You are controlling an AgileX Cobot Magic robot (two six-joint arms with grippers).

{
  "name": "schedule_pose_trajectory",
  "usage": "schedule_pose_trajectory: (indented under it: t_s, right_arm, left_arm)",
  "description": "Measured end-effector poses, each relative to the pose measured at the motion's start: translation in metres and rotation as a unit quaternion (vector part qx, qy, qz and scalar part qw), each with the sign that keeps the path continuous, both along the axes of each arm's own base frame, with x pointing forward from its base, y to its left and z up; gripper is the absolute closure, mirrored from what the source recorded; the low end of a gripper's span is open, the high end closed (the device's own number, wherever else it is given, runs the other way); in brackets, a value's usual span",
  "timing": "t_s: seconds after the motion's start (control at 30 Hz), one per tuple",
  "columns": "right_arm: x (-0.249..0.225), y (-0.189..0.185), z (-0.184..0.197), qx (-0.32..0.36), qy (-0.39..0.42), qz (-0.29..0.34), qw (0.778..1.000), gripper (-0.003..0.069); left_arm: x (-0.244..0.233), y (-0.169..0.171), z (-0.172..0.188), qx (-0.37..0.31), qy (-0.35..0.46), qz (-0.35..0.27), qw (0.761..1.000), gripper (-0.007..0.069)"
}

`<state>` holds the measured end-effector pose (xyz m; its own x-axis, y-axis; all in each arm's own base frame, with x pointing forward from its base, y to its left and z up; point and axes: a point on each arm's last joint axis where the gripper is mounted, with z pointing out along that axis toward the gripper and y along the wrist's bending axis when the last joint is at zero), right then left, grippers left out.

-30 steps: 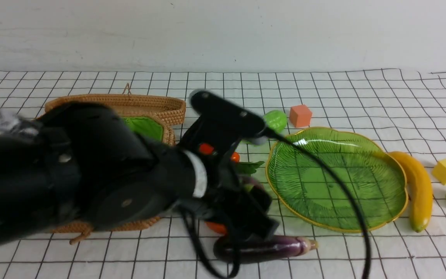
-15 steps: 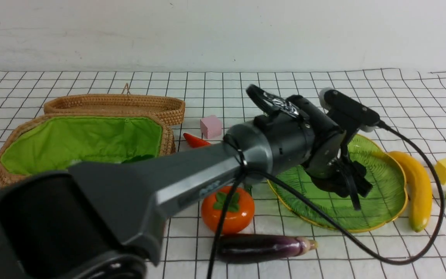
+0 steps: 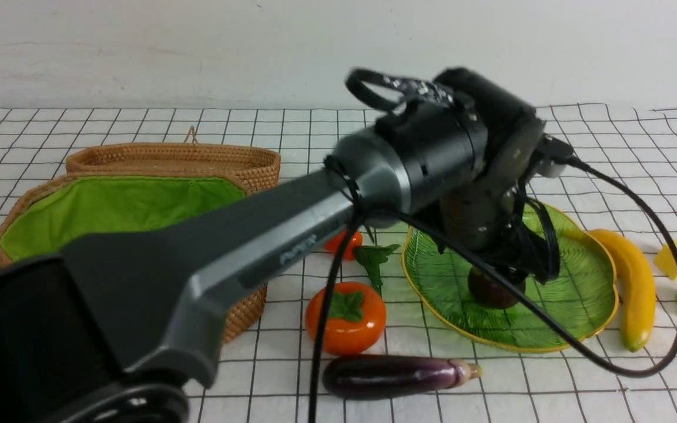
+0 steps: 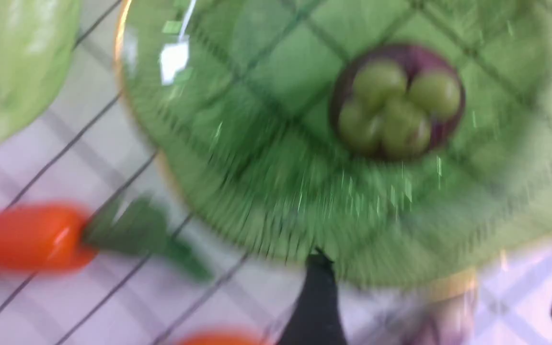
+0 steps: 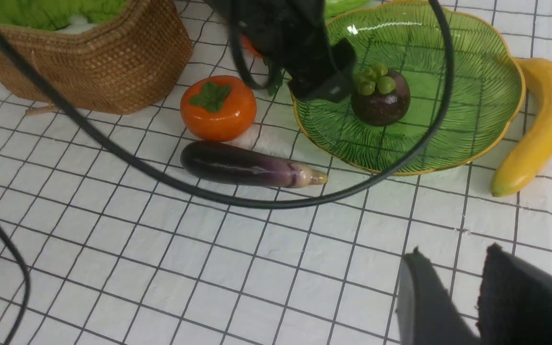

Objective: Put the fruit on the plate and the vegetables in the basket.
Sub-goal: Grab a mangosteen with your left arm and put it on the plate on the right, then use the left arm to grab an eggplant and put it into the left basket

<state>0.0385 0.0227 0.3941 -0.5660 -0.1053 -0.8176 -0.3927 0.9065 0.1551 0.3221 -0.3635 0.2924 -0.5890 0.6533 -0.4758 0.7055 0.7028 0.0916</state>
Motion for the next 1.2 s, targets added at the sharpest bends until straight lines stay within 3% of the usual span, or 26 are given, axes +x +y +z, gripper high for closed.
schedule_pose_trajectory:
  t_s: [0.07, 0.1, 0.13, 0.2, 0.27, 0.37, 0.5, 0.63, 0.77, 1.03, 1.1, 1.2]
  right_arm:
    - [0.0, 0.0, 0.0, -0.007, -0.004, 0.006, 1.0, 0.0449]
    - [0.0, 0.0, 0.0, -0.008, -0.004, 0.007, 1.0, 0.0449]
    - [-0.001, 0.001, 0.0, -0.01, -0.005, 0.014, 1.0, 0.0447]
    - [-0.002, 0.001, 0.0, -0.01, -0.002, 0.02, 1.0, 0.0445]
    - [-0.006, 0.0, -0.001, -0.01, -0.003, 0.026, 1.0, 0.0445]
    - [-0.014, -0.003, -0.002, -0.011, -0.006, 0.036, 0.999, 0.0445]
    - [-0.035, -0.01, -0.003, -0.002, -0.019, 0.054, 0.998, 0.0445]
    - [-0.052, -0.016, -0.004, 0.018, -0.035, 0.066, 0.997, 0.0445]
    - [-0.058, -0.016, -0.003, 0.033, -0.042, 0.076, 0.996, 0.0444]
    - [-0.061, -0.014, -0.003, 0.046, -0.037, 0.088, 0.994, 0.0442]
    - [-0.061, -0.014, -0.003, 0.046, -0.038, 0.088, 0.994, 0.0442]
    - [-0.061, -0.014, -0.003, 0.046, -0.038, 0.088, 0.994, 0.0442]
  left_arm:
    - [-0.014, 0.015, 0.031, 0.02, -0.014, -0.062, 0.998, 0.0162]
    - [-0.015, 0.016, 0.034, 0.021, -0.016, -0.068, 0.997, 0.0173]
    - [-0.027, 0.026, 0.052, 0.026, -0.029, -0.118, 0.992, 0.0259]
    - [-0.042, 0.036, 0.061, 0.031, -0.027, -0.172, 0.984, 0.0353]
    - [-0.053, 0.043, 0.056, 0.043, -0.011, -0.214, 0.976, 0.0396]
    - [-0.062, 0.051, 0.028, 0.076, 0.029, -0.254, 0.964, 0.0386]
    - [-0.063, 0.056, -0.031, 0.139, 0.062, -0.298, 0.942, 0.0253]
    - [-0.053, 0.049, -0.07, 0.155, 0.036, -0.317, 0.935, 0.0115]
    - [-0.043, 0.041, -0.097, 0.16, 0.016, -0.323, 0.933, 0.0054]
    - [-0.036, 0.035, -0.124, 0.176, 0.012, -0.331, 0.927, 0.0075]
    - [-0.035, 0.035, -0.125, 0.178, 0.012, -0.33, 0.927, 0.0114]
    - [-0.037, 0.036, -0.125, 0.179, 0.023, -0.316, 0.931, 0.0265]
